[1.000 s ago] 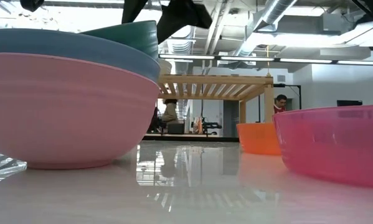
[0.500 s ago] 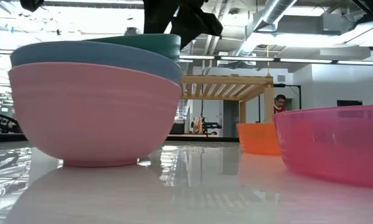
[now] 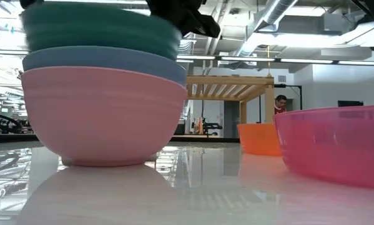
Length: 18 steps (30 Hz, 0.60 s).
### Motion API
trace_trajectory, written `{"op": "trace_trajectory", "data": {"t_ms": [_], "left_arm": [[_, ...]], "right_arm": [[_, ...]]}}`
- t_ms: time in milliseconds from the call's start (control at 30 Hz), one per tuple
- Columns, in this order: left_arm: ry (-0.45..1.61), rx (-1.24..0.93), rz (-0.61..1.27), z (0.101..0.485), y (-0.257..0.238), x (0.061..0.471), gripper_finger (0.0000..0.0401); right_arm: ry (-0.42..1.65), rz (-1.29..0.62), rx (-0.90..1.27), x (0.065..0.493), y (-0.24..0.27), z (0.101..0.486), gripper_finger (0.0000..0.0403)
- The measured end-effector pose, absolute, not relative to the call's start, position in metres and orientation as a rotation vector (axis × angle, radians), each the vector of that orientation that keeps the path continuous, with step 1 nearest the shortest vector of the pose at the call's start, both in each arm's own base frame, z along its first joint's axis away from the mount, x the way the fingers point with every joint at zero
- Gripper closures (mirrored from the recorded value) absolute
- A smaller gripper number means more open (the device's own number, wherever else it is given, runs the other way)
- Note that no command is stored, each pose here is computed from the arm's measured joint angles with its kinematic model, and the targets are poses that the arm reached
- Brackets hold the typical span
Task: Place and stack bowls onto a shelf
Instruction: Stack the large green bowl on top of the large white bowl
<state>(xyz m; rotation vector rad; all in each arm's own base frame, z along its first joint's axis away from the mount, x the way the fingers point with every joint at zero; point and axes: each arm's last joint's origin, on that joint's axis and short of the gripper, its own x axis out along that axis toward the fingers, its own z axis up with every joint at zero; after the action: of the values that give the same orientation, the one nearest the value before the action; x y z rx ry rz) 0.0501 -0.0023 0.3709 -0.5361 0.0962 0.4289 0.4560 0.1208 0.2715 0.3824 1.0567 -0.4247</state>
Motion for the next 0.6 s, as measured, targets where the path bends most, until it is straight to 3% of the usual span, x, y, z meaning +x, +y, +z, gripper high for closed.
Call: {"op": "trace_trajectory", "data": {"t_ms": [200, 600], "left_arm": [[0.097, -0.533, 0.429, 0.371, -0.002, 0.05, 0.0145], [0.104, -0.529, 0.429, 0.37, -0.002, 0.05, 0.0145]], "right_arm": [[1.038, -0.447, 0.432, 0.456, 0.116, 0.278, 0.0377], [0.86, -0.354, 0.586, 0.448, 0.069, 0.352, 0.0377]]}}
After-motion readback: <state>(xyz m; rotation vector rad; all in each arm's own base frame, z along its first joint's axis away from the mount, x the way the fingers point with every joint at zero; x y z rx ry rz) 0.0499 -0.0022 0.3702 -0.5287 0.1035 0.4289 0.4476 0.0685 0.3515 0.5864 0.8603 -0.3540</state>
